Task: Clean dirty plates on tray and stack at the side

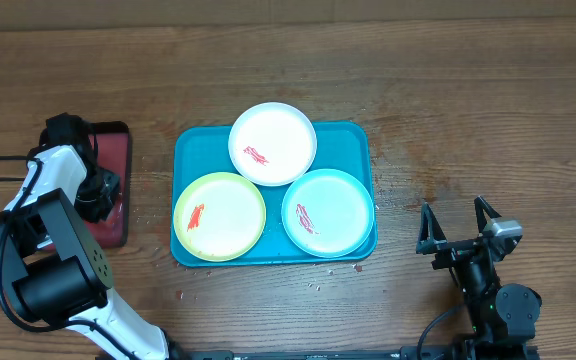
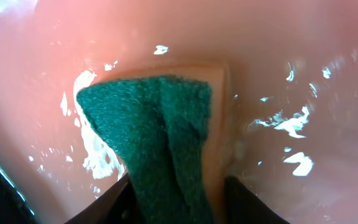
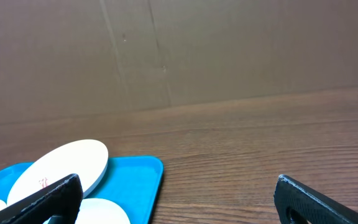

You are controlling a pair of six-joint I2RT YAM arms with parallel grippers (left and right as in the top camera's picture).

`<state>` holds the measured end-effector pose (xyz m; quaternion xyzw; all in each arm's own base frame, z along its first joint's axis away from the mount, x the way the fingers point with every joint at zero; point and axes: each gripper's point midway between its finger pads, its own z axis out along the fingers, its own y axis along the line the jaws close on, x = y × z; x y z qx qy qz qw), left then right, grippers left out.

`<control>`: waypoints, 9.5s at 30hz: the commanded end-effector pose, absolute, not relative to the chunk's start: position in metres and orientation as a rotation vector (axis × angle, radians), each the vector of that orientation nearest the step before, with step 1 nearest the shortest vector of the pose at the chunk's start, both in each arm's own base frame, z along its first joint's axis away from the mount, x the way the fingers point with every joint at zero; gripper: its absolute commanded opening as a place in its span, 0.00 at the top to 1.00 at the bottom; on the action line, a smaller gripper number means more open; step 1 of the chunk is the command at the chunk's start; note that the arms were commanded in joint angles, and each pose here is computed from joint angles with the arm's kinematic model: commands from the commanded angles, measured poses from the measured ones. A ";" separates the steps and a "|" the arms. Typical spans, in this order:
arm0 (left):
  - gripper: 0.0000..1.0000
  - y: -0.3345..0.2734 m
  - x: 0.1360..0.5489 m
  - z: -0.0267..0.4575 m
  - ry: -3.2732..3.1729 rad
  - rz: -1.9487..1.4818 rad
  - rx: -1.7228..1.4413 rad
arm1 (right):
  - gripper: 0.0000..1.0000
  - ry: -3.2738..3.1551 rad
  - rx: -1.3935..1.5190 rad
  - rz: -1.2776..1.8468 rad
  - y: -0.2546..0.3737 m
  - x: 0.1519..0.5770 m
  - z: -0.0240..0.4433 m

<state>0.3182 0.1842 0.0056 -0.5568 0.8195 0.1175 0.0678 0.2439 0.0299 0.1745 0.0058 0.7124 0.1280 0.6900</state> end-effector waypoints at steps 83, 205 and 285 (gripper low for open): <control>0.96 -0.082 0.258 0.077 3.099 -0.161 -0.209 | 0.00 1.589 0.017 0.275 0.028 0.244 0.173; 0.00 -0.053 0.265 0.167 2.900 -0.217 -0.552 | 0.64 2.849 -0.381 0.696 0.341 0.301 0.039; 0.52 -0.097 0.283 0.031 3.163 -0.493 -0.141 | 0.83 2.934 -0.276 0.684 0.346 0.302 -0.010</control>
